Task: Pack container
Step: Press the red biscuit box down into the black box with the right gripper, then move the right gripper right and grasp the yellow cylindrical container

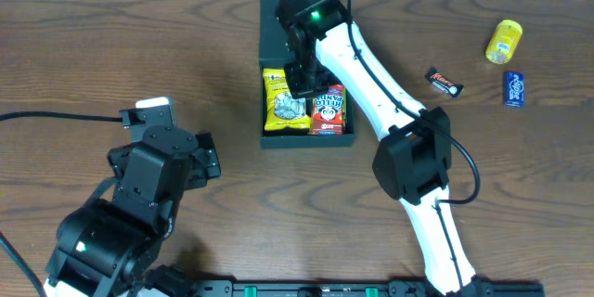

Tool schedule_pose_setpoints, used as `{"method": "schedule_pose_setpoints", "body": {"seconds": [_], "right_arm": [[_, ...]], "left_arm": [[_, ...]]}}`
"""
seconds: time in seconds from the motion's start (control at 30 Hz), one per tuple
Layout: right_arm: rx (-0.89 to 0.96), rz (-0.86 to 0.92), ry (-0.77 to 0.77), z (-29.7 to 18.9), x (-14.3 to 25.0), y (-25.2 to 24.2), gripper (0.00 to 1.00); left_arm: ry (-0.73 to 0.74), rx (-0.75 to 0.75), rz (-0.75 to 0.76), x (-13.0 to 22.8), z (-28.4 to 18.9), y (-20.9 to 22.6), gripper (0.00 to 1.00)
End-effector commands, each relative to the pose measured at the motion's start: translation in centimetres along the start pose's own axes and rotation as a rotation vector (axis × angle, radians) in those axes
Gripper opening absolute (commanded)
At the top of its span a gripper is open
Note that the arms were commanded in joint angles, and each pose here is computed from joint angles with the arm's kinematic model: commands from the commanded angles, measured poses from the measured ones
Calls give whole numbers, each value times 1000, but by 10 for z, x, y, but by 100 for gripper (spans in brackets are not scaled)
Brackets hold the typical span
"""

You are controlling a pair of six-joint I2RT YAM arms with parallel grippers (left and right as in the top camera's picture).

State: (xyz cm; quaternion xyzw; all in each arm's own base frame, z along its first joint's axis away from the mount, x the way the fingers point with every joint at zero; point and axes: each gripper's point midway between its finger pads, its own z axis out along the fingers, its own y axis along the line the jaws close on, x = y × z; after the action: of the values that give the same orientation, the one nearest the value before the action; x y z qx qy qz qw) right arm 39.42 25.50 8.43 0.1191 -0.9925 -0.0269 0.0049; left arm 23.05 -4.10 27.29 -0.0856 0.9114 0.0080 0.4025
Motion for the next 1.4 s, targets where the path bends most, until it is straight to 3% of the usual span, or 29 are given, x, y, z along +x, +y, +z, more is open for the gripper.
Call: {"method": "schedule_pose_setpoints", "body": {"seconds": [0.0,0.37,0.97,1.2,1.37], "right_arm": [[19,-16,43,13,7,-4,1],[127,10,79,12,14,-36,1],[60,35,51,3,7,-25,1],[-28,40,-158,-62,-23,-16,1],[-57,105,-332,-111,-49,-43,2]], "left_arm": [[-15,-14,9,-4,-2,3,95],[-15,-14,9,-4,-2,3,95],[-15,-14,9,-4,-2,3,95],[-15,-14,9,-4,-2,3,95],[-15,-14,9,-4,-2,3,95]]}}
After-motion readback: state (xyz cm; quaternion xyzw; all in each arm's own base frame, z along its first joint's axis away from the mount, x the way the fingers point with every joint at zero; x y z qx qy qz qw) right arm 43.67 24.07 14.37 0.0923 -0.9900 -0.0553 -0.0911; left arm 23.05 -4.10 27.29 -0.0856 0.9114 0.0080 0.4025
